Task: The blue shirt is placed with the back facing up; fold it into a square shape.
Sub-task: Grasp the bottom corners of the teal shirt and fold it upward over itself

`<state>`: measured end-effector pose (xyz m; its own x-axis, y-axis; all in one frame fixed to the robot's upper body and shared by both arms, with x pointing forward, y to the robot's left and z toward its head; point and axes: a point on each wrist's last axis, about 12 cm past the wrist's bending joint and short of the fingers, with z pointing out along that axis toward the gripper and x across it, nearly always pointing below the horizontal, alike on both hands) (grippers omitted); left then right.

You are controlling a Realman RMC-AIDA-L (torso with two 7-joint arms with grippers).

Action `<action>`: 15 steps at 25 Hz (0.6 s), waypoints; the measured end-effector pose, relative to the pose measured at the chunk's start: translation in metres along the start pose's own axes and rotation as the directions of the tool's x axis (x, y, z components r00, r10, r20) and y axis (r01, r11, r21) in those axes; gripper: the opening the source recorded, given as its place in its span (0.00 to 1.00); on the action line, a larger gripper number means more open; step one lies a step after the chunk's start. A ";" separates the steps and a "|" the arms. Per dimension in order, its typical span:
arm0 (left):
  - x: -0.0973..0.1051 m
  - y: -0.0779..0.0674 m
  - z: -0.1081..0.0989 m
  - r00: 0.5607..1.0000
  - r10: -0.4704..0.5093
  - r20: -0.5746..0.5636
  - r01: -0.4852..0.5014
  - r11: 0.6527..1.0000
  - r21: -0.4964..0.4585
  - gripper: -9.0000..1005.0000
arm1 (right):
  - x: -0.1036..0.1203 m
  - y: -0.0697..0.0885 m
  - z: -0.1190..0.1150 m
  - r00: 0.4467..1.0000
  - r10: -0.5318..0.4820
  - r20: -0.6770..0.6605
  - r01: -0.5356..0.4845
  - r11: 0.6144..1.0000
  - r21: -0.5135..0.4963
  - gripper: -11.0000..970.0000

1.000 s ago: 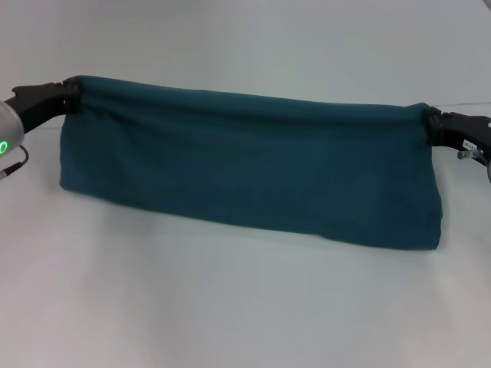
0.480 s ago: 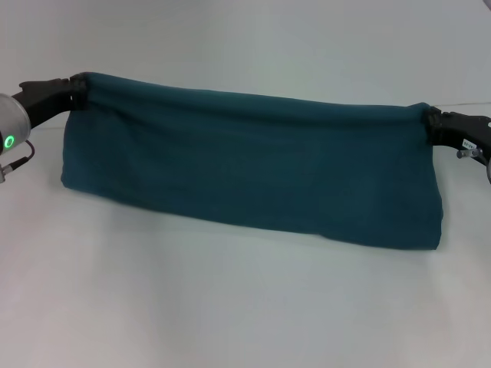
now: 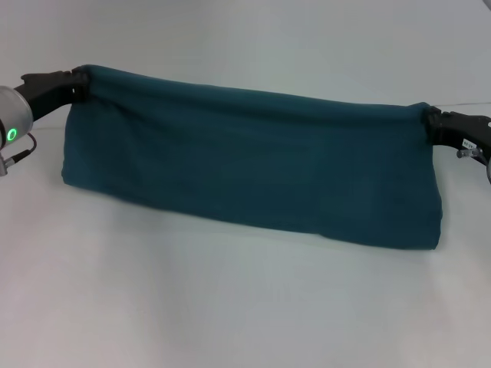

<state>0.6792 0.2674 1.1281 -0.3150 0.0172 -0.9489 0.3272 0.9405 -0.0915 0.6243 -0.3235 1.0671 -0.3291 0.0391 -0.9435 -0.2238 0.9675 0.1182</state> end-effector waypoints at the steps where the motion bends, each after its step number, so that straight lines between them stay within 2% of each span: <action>1: 0.000 0.000 0.000 1.000 0.002 0.002 -0.002 1.000 -0.005 0.04 | 0.000 0.000 0.000 1.000 0.000 0.000 0.000 1.000 0.000 0.03; 15: 0.001 -0.002 0.002 1.000 0.006 0.003 -0.006 1.000 -0.002 0.05 | -0.001 0.000 0.000 1.000 0.001 0.002 -0.001 1.000 0.000 0.03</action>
<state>0.6802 0.2648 1.1263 -0.3104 0.0222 -0.9503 0.3276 0.9410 -0.0850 0.6248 -0.3232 1.0675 -0.3275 0.0403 -0.9440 -0.2240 0.9673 0.1190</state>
